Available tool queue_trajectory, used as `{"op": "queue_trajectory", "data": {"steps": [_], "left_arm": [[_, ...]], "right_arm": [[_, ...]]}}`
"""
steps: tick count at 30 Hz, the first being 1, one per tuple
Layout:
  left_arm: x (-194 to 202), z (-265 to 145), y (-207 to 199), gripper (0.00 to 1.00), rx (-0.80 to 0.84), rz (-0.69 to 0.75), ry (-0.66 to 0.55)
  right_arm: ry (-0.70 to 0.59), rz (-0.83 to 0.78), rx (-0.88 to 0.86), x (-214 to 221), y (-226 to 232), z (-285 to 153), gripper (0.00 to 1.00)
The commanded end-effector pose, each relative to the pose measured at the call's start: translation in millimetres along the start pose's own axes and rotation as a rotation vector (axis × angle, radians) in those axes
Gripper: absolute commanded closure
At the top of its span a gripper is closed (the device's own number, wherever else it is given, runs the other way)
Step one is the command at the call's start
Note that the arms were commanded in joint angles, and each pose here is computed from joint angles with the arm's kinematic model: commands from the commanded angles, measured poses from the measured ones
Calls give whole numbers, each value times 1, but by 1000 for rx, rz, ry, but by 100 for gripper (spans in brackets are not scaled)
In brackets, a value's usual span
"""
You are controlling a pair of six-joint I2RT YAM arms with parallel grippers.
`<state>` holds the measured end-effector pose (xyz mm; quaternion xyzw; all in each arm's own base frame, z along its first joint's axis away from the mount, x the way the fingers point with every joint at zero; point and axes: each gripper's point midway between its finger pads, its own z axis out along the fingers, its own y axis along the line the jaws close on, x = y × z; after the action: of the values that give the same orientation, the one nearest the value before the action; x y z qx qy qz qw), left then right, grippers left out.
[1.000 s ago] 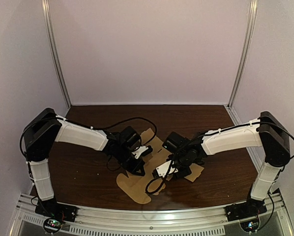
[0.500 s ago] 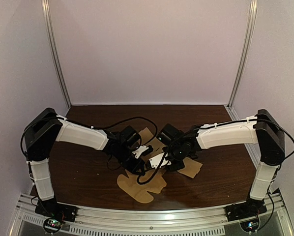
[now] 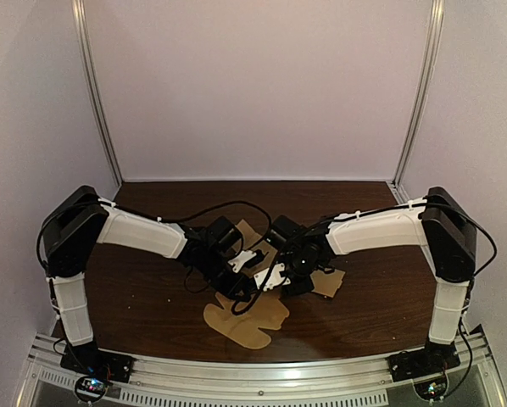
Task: Fold the paper box
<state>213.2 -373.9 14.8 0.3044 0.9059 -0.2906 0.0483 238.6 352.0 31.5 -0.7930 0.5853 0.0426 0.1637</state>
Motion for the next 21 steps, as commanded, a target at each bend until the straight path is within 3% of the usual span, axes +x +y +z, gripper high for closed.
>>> {"op": "queue_trajectory", "data": {"steps": [1, 21], "left_arm": [[20, 17, 14, 100, -37, 4, 70], [23, 18, 14, 100, -33, 11, 81]], "right_arm": [[-42, 12, 47, -13, -18, -13, 67], [-23, -24, 76, -11, -29, -35, 79]]}}
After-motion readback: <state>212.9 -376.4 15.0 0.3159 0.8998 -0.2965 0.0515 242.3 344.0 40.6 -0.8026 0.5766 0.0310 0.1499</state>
